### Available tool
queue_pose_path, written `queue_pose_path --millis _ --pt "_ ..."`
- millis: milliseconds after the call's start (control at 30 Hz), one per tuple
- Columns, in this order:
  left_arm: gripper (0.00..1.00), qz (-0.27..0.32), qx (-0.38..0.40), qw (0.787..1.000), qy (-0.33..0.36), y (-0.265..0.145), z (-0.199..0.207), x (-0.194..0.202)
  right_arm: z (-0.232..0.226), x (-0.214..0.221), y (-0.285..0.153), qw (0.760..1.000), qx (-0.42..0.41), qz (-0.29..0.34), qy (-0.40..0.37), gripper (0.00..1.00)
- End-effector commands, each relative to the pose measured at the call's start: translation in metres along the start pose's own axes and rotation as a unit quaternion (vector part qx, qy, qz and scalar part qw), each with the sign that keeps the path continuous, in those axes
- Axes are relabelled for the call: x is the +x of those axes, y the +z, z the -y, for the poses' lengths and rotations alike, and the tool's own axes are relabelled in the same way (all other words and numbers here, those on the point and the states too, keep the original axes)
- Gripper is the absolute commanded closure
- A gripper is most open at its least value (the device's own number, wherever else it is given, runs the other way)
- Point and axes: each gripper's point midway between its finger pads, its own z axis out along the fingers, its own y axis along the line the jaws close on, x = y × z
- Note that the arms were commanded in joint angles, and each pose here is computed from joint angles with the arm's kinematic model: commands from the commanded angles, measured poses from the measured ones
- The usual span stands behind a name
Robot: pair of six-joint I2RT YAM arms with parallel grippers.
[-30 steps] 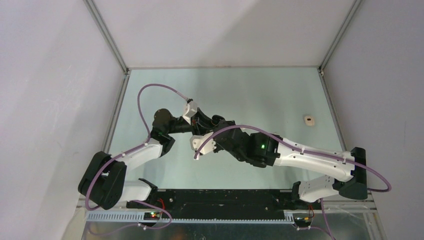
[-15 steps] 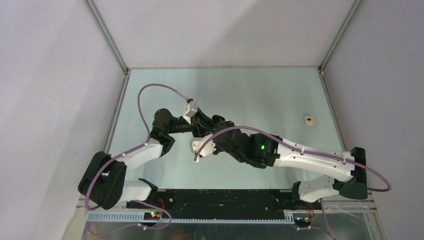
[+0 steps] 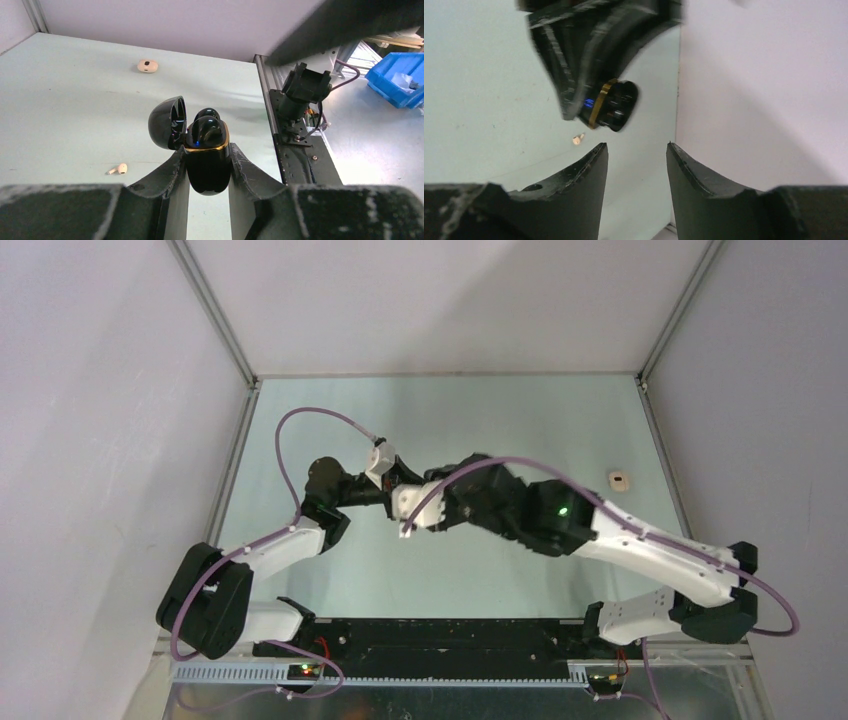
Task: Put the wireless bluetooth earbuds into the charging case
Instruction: Place the earbud in the charging case, then close the charging case.
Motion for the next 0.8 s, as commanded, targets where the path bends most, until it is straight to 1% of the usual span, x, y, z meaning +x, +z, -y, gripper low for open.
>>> queue_pose_path --millis 0,100,267,300,400,433,467,500,533,567,600,633,667,700,733,767 --pt "1.0 0.016 0.027 0.998 0.054 0.005 0.007 -0.024 0.044 -0.012 -0.056 0.989 0.009 0.093 0.111 0.48" --pt "1.0 0.014 0.043 0.997 0.061 0.005 0.013 -0.025 0.062 -0.004 -0.068 0.976 0.015 0.137 0.167 0.45" --pt "1.0 0.005 0.087 0.994 0.073 0.003 0.03 -0.024 0.069 0.023 -0.057 0.955 0.037 0.166 0.242 0.43" --pt "1.0 0.002 0.099 0.992 0.076 0.003 0.035 -0.023 0.063 0.024 -0.047 0.951 0.029 0.175 0.252 0.43" --pt "1.0 -0.011 0.13 0.988 0.083 0.004 0.045 -0.017 0.05 0.032 -0.031 0.946 0.019 0.179 0.269 0.44" --pt "1.0 -0.021 0.143 0.987 0.074 0.004 0.048 -0.013 0.044 0.034 -0.023 0.945 0.014 0.18 0.271 0.43" --pt "1.0 -0.025 0.153 0.984 0.087 0.005 0.051 -0.011 0.04 0.034 -0.018 0.945 0.01 0.179 0.272 0.43" --pt "1.0 -0.041 0.162 0.984 0.068 0.005 0.054 -0.005 0.035 0.036 -0.01 0.945 0.008 0.178 0.276 0.43" --pt "1.0 -0.043 0.172 0.98 0.092 0.006 0.054 -0.002 0.031 0.035 -0.005 0.945 0.003 0.177 0.277 0.43" --pt "1.0 -0.062 0.182 0.979 0.064 0.005 0.057 0.005 0.027 0.036 0.001 0.944 0.0 0.175 0.28 0.44" --pt "1.0 -0.061 0.192 0.974 0.1 0.008 0.057 0.001 0.024 0.035 0.006 0.944 -0.003 0.171 0.28 0.43" --pt "1.0 -0.08 0.202 0.973 0.083 0.004 0.06 0.013 0.02 0.035 0.009 0.944 -0.008 0.168 0.282 0.43" --pt "1.0 -0.076 0.213 0.966 0.128 0.007 0.058 0.008 0.016 0.035 0.014 0.945 -0.013 0.164 0.282 0.43" --pt "1.0 -0.108 0.221 0.967 0.065 -0.003 0.07 0.025 0.015 0.033 0.015 0.946 -0.014 0.164 0.281 0.43" --pt "1.0 -0.097 0.234 0.959 0.13 -0.001 0.067 0.019 0.013 0.033 0.017 0.946 -0.014 0.163 0.279 0.43" --pt "1.0 -0.11 0.241 0.959 0.1 -0.007 0.074 0.027 0.012 0.032 0.018 0.946 -0.015 0.164 0.279 0.43"
